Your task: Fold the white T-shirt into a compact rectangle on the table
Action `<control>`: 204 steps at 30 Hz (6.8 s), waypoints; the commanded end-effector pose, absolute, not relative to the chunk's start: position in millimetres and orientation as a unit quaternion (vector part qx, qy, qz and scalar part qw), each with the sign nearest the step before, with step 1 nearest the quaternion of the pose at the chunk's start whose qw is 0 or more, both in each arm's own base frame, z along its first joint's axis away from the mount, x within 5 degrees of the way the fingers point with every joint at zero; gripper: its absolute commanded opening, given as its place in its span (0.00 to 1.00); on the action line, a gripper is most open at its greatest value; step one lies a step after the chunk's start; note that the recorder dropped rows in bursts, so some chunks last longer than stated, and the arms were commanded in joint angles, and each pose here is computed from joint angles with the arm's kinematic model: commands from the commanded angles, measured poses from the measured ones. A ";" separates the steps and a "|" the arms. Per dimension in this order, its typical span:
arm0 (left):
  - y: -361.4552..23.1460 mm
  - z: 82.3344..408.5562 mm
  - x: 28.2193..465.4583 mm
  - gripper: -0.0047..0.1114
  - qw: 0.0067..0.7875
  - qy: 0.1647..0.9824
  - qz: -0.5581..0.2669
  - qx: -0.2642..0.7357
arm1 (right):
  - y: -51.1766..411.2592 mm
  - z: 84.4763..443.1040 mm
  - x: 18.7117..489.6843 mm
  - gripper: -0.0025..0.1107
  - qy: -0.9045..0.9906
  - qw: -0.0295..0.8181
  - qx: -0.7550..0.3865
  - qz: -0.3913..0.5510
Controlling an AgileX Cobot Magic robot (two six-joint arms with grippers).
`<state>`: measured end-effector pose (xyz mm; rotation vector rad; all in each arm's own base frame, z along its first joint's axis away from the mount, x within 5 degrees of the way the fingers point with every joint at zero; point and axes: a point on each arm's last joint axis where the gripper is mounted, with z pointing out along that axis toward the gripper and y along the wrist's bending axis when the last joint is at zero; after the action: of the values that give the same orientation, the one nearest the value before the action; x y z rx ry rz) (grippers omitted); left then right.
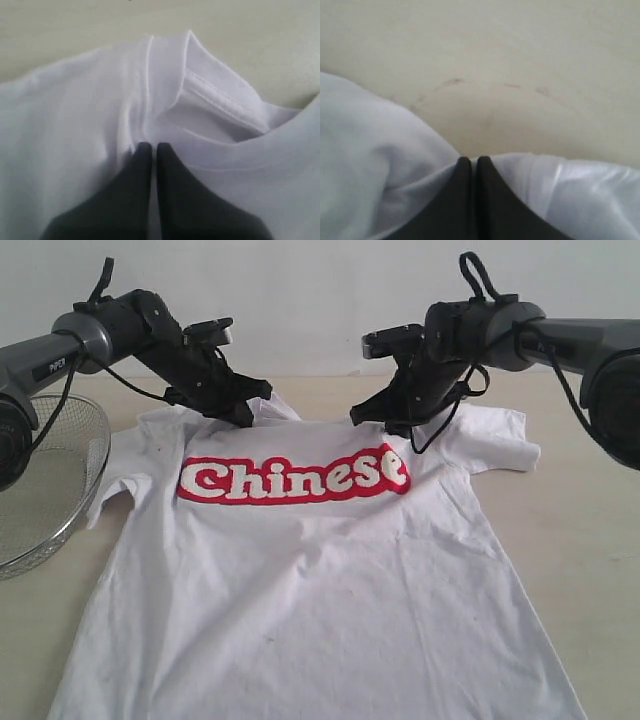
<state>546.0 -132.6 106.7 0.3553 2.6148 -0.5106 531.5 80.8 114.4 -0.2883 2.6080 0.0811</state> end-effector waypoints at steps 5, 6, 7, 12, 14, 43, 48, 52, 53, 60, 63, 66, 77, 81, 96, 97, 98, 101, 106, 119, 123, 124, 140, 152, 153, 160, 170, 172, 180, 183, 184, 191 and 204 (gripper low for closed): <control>-131.8 113.2 547.9 0.08 0.236 0.944 -0.192 0.125 | 16.5 91.1 530.8 0.02 0.976 0.212 -0.053 -0.005; -131.8 113.2 547.9 0.08 0.236 0.944 -0.192 0.125 | 12.9 91.4 531.4 0.02 0.976 0.215 -0.048 -0.005; -131.9 113.3 548.0 0.08 0.237 0.944 -0.192 0.124 | 9.9 91.4 531.6 0.02 0.976 0.216 -0.038 0.002; -133.5 114.1 547.9 0.08 0.237 0.943 -0.203 0.118 | 9.4 97.6 534.4 0.02 0.971 0.235 -0.015 0.032; -133.9 114.3 547.9 0.08 0.237 0.942 -0.206 0.117 | 13.7 104.5 535.2 0.02 0.968 0.244 -0.014 0.056; -155.6 121.4 516.5 0.08 0.107 0.934 -0.278 0.198 | 57.4 105.8 495.5 0.02 0.961 0.123 -0.111 0.224; -155.6 121.4 516.5 0.08 0.107 0.934 -0.278 0.198 | 56.4 97.7 484.8 0.02 0.964 0.081 -0.124 0.222; -155.6 121.4 516.5 0.08 0.107 0.934 -0.278 0.198 | 56.9 112.1 483.4 0.02 0.961 0.086 -0.134 0.224; -155.6 121.4 516.5 0.08 0.107 0.934 -0.278 0.198 | 56.0 118.2 482.7 0.02 0.960 0.089 -0.139 0.224; -155.6 121.4 516.5 0.08 0.107 0.934 -0.278 0.198 | 52.9 141.9 478.3 0.02 0.960 0.092 -0.158 0.212; -155.6 121.4 516.5 0.08 0.107 0.934 -0.278 0.198 | 53.9 151.2 482.1 0.02 0.958 0.123 -0.149 0.214; -155.6 121.4 516.5 0.08 0.107 0.934 -0.278 0.198 | 56.4 163.4 489.4 0.02 0.950 0.173 -0.127 0.227; -155.6 121.5 517.4 0.08 0.112 0.934 -0.277 0.196 | 48.9 164.3 512.6 0.02 0.938 0.287 -0.083 0.174; -155.6 121.5 517.4 0.08 0.112 0.934 -0.277 0.196 | 41.0 156.4 512.2 0.02 0.947 0.274 -0.095 0.135; -156.3 122.1 518.2 0.08 0.116 0.933 -0.280 0.194 | -64.8 164.6 493.1 0.02 0.968 0.212 0.011 0.131; -156.4 122.2 518.4 0.08 0.117 0.933 -0.281 0.193 | -68.4 164.2 492.3 0.02 0.969 0.210 0.013 0.126; -156.6 122.3 518.3 0.08 0.117 0.932 -0.283 0.192 | -72.3 163.5 491.2 0.02 0.971 0.205 0.018 0.117; -156.7 122.4 518.3 0.08 0.117 0.932 -0.284 0.192 | -79.8 159.6 487.8 0.02 0.980 0.184 0.022 0.074; -156.9 122.5 518.1 0.08 0.116 0.932 -0.285 0.192 | -82.5 158.9 486.8 0.02 0.982 0.178 0.024 0.060; -156.9 122.4 517.0 0.08 0.110 0.932 -0.286 0.194 | -89.5 118.8 483.7 0.02 0.992 0.116 0.032 0.028; -156.9 122.3 516.6 0.08 0.108 0.932 -0.286 0.195 | -109.5 113.5 476.0 0.02 0.994 0.088 0.059 -0.007; -156.9 122.3 516.6 0.08 0.108 0.932 -0.286 0.195 | -114.9 113.4 474.4 0.02 0.994 0.085 0.067 -0.006; -156.9 122.4 517.4 0.08 0.113 0.932 -0.286 0.193 | -110.1 157.6 478.5 0.02 0.963 0.179 0.085 0.185; -157.1 122.5 516.7 0.08 0.109 0.932 -0.287 0.194 | -1.5 181.4 519.1 0.06 0.926 0.336 -0.031 0.170; -157.1 122.4 516.4 0.08 0.107 0.932 -0.288 0.195 | -0.5 181.9 520.2 0.11 0.924 0.342 -0.030 0.167; -157.7 122.8 516.4 0.08 0.108 0.931 -0.291 0.193 | -2.4 161.2 517.9 0.38 0.940 0.302 -0.041 0.150; -157.8 122.9 516.3 0.08 0.108 0.931 -0.292 0.193 | -1.0 137.4 508.8 0.38 0.959 0.229 -0.077 0.145; -157.8 122.9 516.3 0.08 0.108 0.931 -0.292 0.193 | 0.7 135.9 505.8 0.39 0.961 0.214 -0.101 0.141; -157.8 122.9 516.3 0.08 0.108 0.931 -0.292 0.193 | 1.7 134.7 501.4 0.44 0.963 0.193 -0.121 0.147; -157.8 122.9 516.3 0.08 0.108 0.931 -0.292 0.193 | 1.4 133.4 501.4 0.44 0.963 0.191 -0.122 0.146; -157.8 122.9 516.3 0.08 0.108 0.931 -0.292 0.193 | 1.4 133.4 501.4 0.44 0.963 0.191 -0.122 0.146; -158.1 123.2 516.3 0.08 0.108 0.930 -0.294 0.192 | 7.1 133.5 502.7 0.34 0.961 0.198 -0.132 0.142; -158.1 123.2 516.3 0.08 0.108 0.930 -0.294 0.192 | 37.2 123.9 512.3 0.33 0.950 0.241 -0.161 0.118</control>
<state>517.1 -154.7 114.7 0.5487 2.7571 -0.8501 509.7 35.6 130.3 -0.4329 2.6070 0.3445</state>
